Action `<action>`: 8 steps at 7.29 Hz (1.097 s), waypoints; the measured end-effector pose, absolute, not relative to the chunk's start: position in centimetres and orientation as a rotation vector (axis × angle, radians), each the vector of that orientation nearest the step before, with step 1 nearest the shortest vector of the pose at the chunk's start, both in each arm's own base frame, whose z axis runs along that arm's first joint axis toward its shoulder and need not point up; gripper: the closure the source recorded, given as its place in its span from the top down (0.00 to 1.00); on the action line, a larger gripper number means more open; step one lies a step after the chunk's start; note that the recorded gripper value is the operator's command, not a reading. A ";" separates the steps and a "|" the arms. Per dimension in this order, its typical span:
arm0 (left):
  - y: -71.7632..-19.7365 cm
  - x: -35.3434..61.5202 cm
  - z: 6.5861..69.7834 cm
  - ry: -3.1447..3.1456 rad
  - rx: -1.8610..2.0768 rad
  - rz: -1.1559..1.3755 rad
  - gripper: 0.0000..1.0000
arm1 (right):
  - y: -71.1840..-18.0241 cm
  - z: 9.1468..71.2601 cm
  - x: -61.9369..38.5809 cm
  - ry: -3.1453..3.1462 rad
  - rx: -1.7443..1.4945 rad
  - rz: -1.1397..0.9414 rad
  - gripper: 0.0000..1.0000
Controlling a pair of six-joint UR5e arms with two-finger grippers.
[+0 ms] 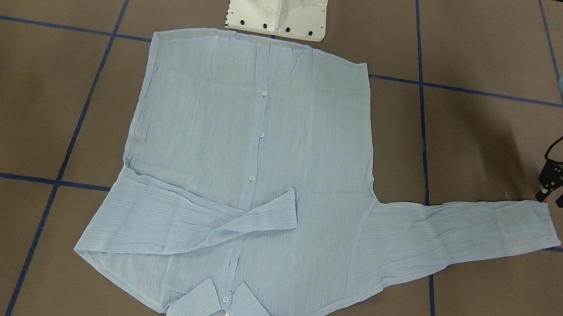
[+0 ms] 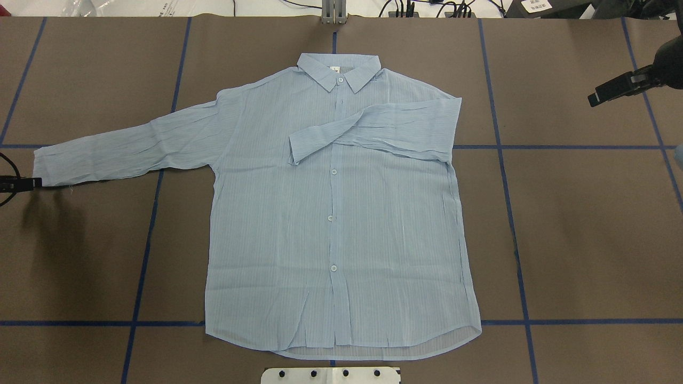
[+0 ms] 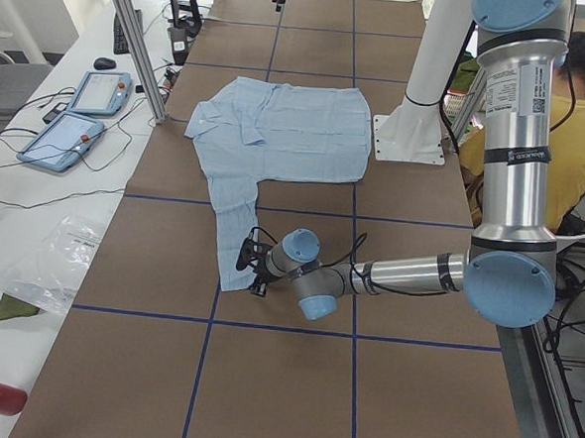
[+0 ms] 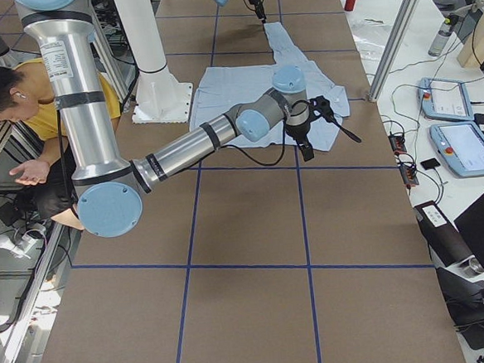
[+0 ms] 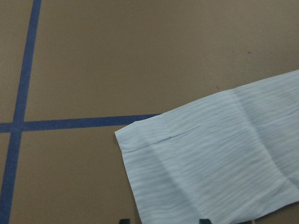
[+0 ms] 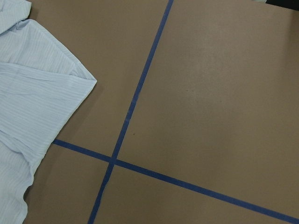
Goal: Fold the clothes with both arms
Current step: 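Lower the left gripper onto the other sleeve cuff and grasp it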
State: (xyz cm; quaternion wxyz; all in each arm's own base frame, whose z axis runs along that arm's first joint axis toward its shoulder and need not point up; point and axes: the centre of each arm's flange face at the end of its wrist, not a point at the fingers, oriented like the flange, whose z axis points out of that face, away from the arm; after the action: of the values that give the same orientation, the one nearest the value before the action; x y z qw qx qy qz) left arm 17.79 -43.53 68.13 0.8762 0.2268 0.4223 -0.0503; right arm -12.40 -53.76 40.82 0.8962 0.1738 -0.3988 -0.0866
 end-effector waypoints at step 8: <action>-43.5 19.0 68.5 0.879 0.464 -0.079 0.54 | -53.8 41.0 -12.4 -0.824 0.358 -0.177 1.00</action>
State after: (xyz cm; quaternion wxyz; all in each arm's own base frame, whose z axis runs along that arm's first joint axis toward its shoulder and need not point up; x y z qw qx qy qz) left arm 18.95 -43.53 68.48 0.8783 0.2226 0.4214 -0.0379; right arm -12.36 -53.76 40.97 0.8969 0.1729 -0.3979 -0.0856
